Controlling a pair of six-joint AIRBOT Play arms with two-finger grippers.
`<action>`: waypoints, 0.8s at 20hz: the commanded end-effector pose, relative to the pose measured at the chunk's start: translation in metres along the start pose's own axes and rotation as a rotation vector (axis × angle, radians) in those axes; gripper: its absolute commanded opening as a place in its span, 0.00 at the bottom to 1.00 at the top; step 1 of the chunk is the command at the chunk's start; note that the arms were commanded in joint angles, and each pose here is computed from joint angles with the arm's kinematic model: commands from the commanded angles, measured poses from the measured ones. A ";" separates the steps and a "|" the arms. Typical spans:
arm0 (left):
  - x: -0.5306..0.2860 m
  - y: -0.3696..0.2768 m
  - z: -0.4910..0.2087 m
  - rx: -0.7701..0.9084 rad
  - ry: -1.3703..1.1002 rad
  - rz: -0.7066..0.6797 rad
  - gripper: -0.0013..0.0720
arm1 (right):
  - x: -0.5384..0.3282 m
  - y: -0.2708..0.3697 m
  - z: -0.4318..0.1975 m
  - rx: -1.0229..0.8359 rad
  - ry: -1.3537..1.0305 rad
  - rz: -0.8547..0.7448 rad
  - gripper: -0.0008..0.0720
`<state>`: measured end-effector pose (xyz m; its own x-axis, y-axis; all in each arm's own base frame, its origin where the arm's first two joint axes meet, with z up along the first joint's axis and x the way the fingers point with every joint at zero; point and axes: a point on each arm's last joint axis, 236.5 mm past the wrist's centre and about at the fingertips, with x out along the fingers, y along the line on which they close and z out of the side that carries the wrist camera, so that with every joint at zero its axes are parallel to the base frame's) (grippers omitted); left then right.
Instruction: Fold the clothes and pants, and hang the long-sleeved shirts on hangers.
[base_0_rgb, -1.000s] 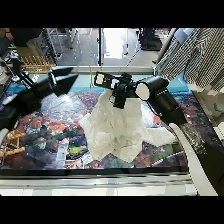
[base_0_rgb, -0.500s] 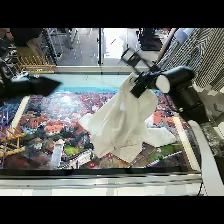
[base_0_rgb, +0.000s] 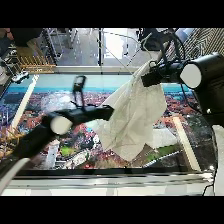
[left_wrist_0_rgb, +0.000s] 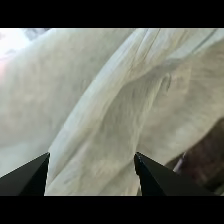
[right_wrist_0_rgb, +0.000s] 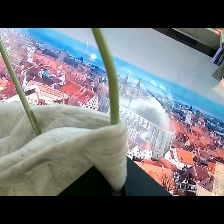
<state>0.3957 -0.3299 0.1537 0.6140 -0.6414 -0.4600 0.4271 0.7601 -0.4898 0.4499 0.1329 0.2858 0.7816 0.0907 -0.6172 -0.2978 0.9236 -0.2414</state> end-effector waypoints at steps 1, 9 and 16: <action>0.049 0.008 -0.022 -0.039 -0.042 0.051 0.75 | -0.015 -0.004 0.001 0.024 0.005 0.000 0.05; 0.059 0.027 -0.005 0.026 -0.108 0.068 0.04 | -0.023 0.002 0.027 -0.028 -0.107 0.031 0.05; -0.078 0.124 0.190 -0.012 -0.515 0.246 0.03 | -0.034 0.071 0.003 -0.228 -0.045 0.328 0.05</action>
<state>0.4986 -0.2435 0.2164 0.8696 -0.4377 -0.2285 0.3145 0.8478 -0.4269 0.4210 0.1709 0.2963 0.7186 0.2773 -0.6377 -0.5289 0.8133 -0.2423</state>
